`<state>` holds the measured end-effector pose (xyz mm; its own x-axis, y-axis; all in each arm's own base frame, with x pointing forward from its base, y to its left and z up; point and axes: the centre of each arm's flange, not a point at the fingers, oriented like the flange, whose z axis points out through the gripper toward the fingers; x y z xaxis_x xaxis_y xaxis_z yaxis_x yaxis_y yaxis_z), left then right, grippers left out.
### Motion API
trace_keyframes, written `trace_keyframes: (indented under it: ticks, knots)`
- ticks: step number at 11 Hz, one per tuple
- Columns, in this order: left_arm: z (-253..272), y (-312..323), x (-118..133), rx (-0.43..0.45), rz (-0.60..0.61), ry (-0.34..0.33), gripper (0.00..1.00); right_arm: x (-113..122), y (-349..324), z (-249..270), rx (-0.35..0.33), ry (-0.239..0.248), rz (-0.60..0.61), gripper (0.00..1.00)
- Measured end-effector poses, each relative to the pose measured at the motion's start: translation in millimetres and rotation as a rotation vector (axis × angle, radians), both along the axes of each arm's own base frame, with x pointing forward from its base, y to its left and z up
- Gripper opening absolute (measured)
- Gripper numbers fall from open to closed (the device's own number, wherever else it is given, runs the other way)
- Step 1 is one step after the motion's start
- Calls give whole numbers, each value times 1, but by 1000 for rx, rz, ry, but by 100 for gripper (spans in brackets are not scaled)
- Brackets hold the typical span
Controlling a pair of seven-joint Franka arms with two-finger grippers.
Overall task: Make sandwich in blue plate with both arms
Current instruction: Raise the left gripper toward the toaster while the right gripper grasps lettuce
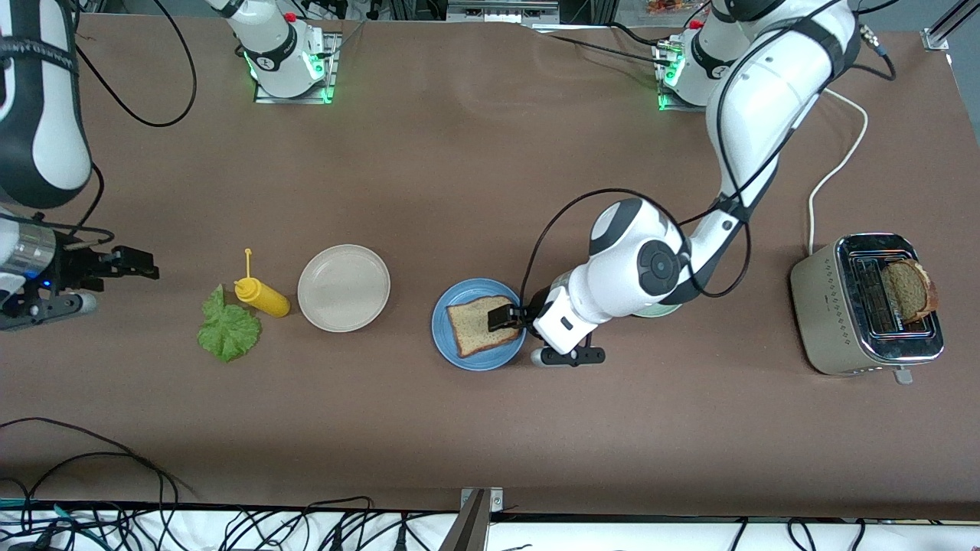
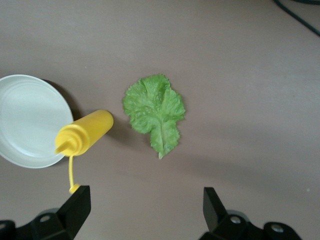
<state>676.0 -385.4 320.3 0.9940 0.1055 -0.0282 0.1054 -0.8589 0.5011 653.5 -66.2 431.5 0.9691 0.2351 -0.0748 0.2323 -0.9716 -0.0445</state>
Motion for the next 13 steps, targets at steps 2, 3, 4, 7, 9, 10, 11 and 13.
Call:
trace_keyframes:
  ticks: [2, 3, 4, 7, 9, 10, 11, 13]
  knots:
    - [39, 16, -1, 68, -32, -13, 100, 13, -1, -46, -3, 12, 0, 100]
    - [55, 26, -2, 136, -59, -32, 100, 19, -2, -71, -6, 12, 0, 100]
    - [72, 36, -4, 196, -78, -47, 100, 24, -2, -93, -8, 9, -1, 100]
    - [119, 69, -10, 319, -77, -35, 100, 33, -5, -141, -10, -5, -8, 100]
    - [144, 95, -14, 383, -60, -13, 100, 36, -5, -159, -4, -13, -13, 100]
    - [156, 109, -16, 413, -45, -5, 100, 37, -5, -166, -5, -19, -13, 100]
    - [170, 124, -17, 442, -36, -1, 100, 38, -5, -174, -5, -25, -13, 100]
    - [198, 156, -22, 495, -37, -5, 100, 40, -2, -189, -5, -36, -10, 100]
